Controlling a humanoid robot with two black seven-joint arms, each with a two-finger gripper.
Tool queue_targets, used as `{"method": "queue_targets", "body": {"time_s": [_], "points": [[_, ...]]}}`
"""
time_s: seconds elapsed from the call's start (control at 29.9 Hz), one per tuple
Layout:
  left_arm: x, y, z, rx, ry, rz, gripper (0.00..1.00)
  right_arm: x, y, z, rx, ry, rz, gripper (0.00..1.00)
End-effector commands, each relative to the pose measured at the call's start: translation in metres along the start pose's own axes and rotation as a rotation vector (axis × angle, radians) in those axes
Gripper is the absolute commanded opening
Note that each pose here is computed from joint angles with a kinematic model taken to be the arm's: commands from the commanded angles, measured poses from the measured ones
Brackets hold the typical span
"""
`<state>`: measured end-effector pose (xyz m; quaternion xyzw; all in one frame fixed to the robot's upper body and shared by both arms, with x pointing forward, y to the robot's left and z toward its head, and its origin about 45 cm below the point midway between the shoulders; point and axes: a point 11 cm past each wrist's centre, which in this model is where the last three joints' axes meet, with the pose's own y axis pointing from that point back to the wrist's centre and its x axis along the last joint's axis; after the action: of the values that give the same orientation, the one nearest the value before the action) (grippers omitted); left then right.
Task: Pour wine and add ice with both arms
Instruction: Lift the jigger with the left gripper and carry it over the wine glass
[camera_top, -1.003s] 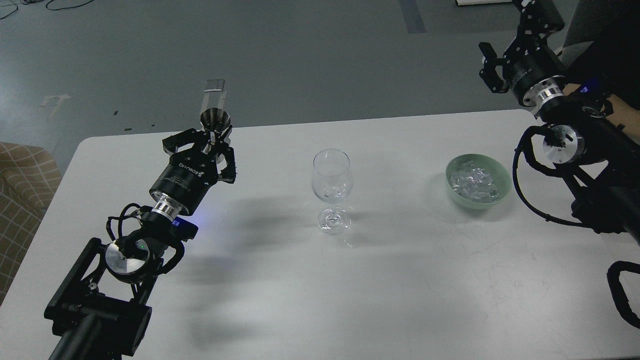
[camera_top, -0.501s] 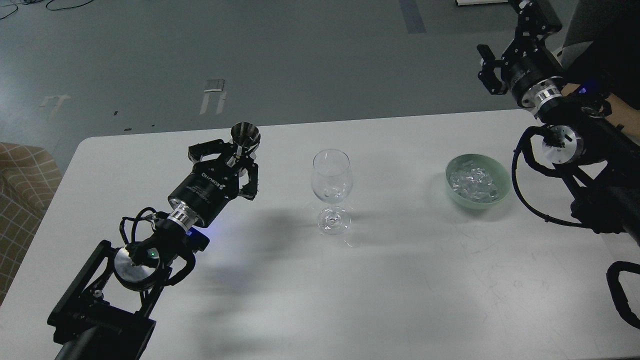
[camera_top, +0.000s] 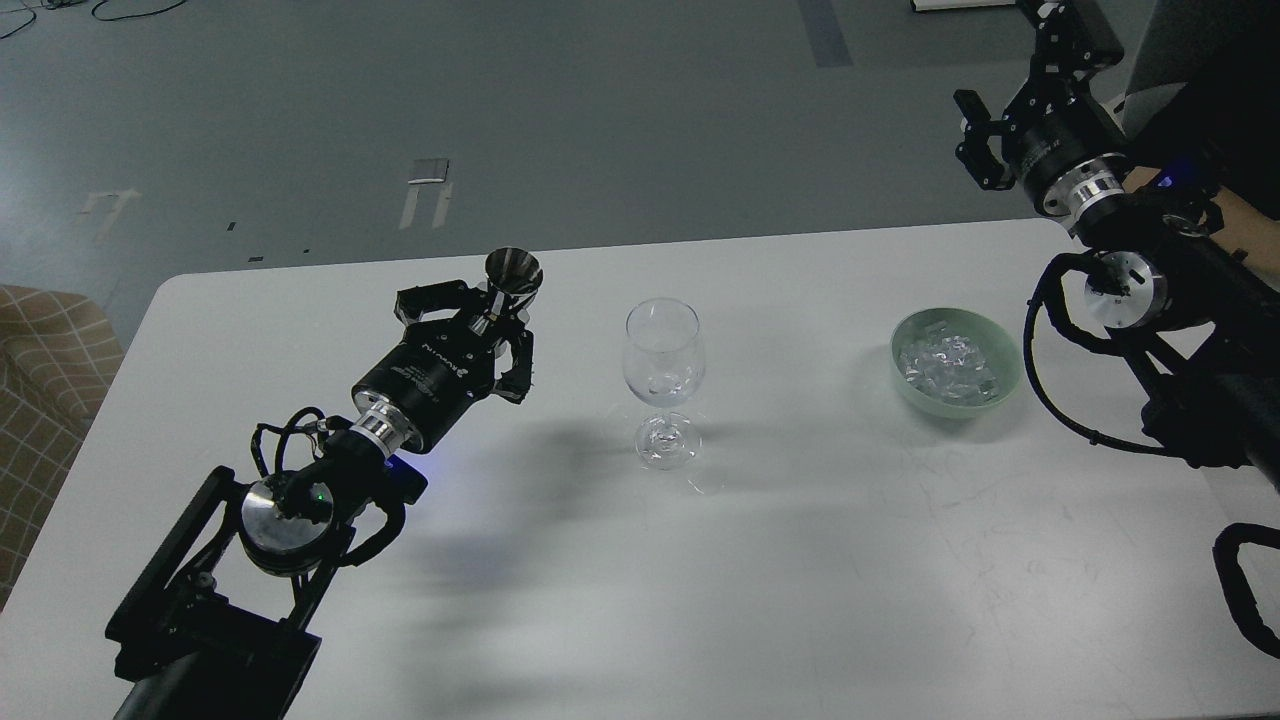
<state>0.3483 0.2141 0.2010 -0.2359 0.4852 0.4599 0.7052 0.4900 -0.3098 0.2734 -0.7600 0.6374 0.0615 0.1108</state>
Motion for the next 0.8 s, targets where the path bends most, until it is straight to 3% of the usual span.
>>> {"method": "queue_targets", "body": {"time_s": [0.0, 0.77], "points": [[-0.004, 0.000, -0.009, 0.030, -0.037, 0.004, 0.00, 0.000, 0.000, -0.001, 0.003, 0.000, -0.001, 1.00], [-0.027, -0.006, -0.021, 0.074, -0.140, 0.018, 0.00, -0.002, 0.000, 0.000, 0.002, -0.002, -0.008, 1.00]]}}
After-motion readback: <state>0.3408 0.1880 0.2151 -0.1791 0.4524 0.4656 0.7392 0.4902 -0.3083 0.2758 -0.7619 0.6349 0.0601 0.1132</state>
